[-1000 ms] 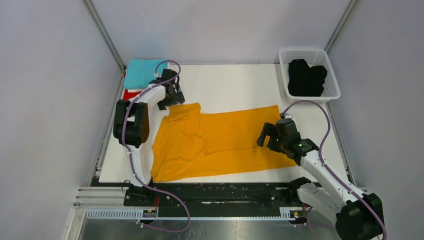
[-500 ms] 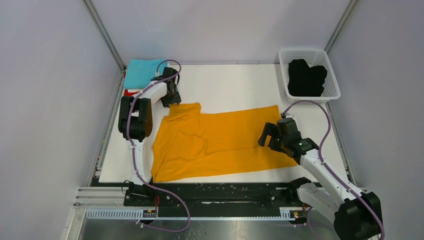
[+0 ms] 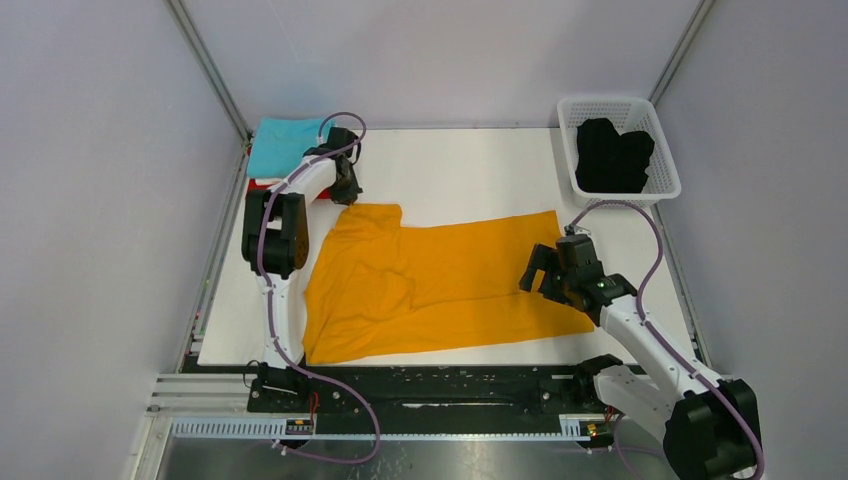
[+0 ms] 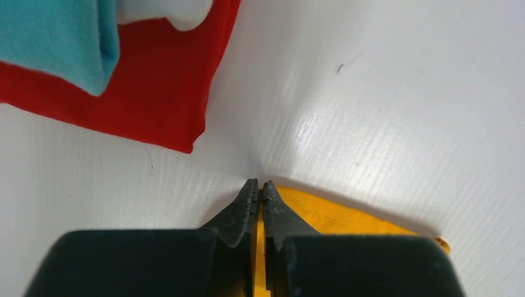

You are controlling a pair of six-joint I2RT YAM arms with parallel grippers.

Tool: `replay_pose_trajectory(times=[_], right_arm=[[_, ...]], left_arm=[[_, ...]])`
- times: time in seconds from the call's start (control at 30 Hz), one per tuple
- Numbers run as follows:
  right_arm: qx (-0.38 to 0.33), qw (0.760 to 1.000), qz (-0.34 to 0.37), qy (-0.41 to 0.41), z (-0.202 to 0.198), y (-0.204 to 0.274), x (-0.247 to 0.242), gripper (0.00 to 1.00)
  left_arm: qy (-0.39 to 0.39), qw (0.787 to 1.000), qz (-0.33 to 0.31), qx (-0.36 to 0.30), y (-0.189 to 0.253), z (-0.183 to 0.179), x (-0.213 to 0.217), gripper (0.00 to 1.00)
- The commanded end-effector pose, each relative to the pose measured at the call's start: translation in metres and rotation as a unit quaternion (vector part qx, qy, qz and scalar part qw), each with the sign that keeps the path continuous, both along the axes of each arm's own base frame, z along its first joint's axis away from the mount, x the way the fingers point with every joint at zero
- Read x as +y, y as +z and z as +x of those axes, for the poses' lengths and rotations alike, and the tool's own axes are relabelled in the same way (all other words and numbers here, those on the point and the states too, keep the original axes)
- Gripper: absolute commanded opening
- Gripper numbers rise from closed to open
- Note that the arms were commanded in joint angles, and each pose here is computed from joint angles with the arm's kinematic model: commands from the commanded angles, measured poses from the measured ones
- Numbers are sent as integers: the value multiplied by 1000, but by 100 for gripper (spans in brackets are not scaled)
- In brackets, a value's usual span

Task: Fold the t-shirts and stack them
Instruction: Grab the side of the flattened tshirt furthest away from the robot with both arms

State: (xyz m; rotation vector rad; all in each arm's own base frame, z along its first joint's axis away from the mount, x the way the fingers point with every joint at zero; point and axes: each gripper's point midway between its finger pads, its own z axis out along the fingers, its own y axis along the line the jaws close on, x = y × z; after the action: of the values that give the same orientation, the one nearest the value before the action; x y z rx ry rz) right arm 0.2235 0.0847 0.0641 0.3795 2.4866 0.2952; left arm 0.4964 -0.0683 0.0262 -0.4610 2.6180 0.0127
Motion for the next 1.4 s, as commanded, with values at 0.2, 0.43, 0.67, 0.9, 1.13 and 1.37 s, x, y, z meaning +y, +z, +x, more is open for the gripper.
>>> replay_pose_trajectory(times=[0.2, 0.43, 0.67, 0.9, 1.13, 1.37], right_arm=[[-27, 999, -43, -19, 39, 29, -12, 100], [-79, 988, -75, 106, 128, 48, 1, 100], [-141, 829, -197, 503, 185, 54, 27, 100], [11, 733, -234, 638, 187, 41, -17, 98], [69, 707, -253, 657, 213, -1, -34, 97], [116, 707, -253, 651, 227, -23, -54, 96]], left_arm=[[-69, 994, -17, -87, 67, 31, -13, 0], [-87, 990, -22, -109, 75, 42, -18, 0], [-86, 987, -31, -130, 75, 41, -20, 0], [-98, 983, -69, -140, 77, 40, -34, 0], [-103, 981, -61, -150, 76, 33, -31, 0], [-102, 983, -52, -147, 71, 29, -27, 0]])
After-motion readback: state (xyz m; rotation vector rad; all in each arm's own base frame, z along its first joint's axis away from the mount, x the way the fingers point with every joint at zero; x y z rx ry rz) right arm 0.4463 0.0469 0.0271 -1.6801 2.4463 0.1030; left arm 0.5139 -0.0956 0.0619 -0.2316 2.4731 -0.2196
